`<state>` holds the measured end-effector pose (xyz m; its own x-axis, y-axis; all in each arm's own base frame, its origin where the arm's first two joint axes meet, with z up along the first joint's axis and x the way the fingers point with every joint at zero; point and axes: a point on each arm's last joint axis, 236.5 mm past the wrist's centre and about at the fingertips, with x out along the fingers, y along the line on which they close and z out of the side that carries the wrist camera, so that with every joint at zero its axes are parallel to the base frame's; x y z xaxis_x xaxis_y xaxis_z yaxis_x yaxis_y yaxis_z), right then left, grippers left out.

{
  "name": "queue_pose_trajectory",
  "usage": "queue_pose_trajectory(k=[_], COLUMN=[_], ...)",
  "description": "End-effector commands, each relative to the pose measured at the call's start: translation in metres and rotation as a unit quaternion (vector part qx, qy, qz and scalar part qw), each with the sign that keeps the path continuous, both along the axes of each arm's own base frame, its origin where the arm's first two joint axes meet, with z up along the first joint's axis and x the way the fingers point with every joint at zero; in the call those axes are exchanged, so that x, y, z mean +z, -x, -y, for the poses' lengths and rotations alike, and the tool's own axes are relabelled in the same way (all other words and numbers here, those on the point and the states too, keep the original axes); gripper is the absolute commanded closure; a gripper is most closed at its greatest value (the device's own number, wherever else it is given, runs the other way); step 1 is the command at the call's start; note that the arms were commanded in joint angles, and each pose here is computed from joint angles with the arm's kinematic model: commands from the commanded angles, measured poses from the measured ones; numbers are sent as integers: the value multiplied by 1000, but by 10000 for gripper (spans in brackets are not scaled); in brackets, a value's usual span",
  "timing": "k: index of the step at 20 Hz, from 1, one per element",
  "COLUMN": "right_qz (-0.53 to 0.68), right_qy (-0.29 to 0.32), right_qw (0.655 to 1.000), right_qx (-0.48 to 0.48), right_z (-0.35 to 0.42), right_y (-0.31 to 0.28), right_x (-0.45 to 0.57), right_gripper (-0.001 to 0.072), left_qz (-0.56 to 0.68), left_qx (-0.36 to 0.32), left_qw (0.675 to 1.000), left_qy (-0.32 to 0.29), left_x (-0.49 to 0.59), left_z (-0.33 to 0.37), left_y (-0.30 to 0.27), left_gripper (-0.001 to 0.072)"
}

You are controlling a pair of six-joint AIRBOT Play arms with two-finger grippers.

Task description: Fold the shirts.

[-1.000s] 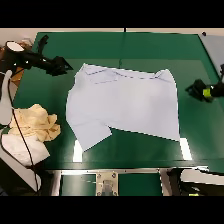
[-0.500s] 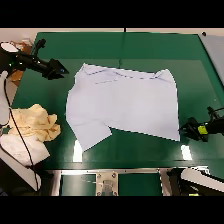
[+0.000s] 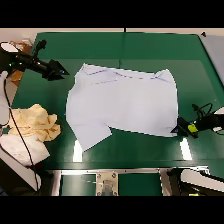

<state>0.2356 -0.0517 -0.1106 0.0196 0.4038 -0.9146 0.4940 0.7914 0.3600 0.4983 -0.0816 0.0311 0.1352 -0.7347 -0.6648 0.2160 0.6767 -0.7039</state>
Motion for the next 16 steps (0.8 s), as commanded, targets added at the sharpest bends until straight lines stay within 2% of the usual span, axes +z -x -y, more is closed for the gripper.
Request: queue_pose_trajectory(k=[1,3,5,11,13,16], right_qz=[62,95,108,123,129,128], right_qy=[51,83,99,85,74,65], right_qw=[997,992,988,988,988,989], right_qx=[0,-23,-48,-38,-36,-40], right_z=[29,51,69,69,65,62], right_y=[-42,-61,-65,-71,-75,-76], right_x=[21,27,27,17,15,12], right_gripper=[698,698,698,698,698,698], left_qz=[-49,-101,-144,-305,-293,-234], left_qx=[-5,-2,4,-18,24,134], left_qw=[999,994,989,952,955,961], left_qy=[-16,-45,-41,-25,-35,-66], left_x=[-7,-19,-28,-70,-84,-112], left_z=[-6,-15,-14,16,19,13], left_y=[18,34,48,154,170,170], left_gripper=[92,92,92,93,93,93])
